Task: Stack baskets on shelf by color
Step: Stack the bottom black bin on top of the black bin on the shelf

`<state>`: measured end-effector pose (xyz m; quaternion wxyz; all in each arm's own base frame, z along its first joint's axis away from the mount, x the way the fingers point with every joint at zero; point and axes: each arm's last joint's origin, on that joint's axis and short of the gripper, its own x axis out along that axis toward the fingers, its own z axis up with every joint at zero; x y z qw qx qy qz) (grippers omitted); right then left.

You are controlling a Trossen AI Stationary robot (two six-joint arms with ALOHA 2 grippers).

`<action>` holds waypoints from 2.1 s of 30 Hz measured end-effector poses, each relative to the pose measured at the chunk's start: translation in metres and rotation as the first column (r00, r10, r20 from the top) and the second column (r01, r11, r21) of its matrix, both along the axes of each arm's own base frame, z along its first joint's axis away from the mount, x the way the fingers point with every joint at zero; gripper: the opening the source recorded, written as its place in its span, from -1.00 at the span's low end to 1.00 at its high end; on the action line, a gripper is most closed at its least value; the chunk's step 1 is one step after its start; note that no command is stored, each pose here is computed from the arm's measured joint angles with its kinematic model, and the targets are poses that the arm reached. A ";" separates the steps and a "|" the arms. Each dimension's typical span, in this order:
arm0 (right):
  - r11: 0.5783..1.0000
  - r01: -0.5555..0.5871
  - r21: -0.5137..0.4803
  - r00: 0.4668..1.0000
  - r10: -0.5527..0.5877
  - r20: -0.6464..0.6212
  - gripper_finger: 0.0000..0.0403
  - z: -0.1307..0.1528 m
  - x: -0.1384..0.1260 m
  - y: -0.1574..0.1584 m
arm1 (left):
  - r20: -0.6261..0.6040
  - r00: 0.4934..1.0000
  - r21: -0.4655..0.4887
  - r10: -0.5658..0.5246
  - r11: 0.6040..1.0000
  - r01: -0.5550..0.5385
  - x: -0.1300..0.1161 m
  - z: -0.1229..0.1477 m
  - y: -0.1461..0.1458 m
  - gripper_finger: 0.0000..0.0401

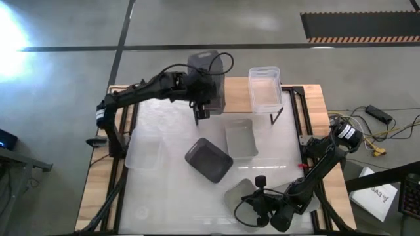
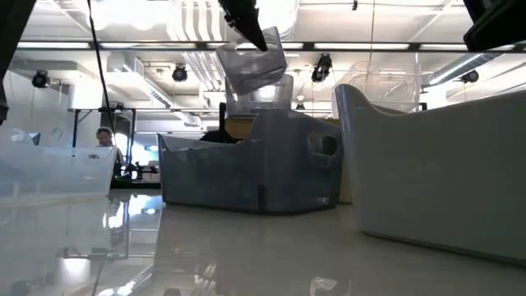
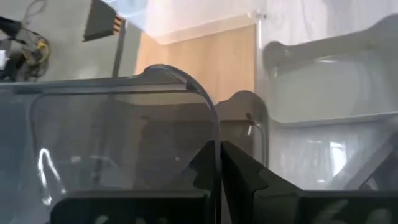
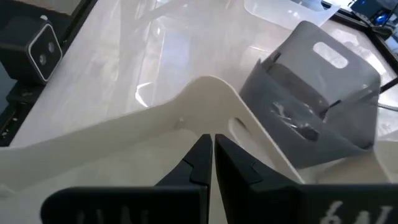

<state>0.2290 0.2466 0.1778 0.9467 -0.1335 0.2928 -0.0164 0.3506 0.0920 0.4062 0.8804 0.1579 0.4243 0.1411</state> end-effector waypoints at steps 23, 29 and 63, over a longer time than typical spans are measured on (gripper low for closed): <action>1.000 -0.009 -0.022 1.000 0.009 -0.012 -0.95 -0.011 0.003 0.003 | -0.064 0.997 -0.038 -0.044 0.998 0.041 0.002 -0.011 -0.004 -0.85; 1.000 -0.009 -0.022 1.000 0.009 -0.011 -0.95 -0.010 0.003 0.003 | -0.032 0.999 -0.042 -0.026 0.999 0.025 0.001 -0.004 -0.004 -0.59; 1.000 -0.008 -0.019 1.000 0.008 -0.010 -0.95 -0.010 0.002 0.003 | -0.071 0.989 -0.099 -0.133 0.987 0.126 0.006 -0.029 -0.003 -0.66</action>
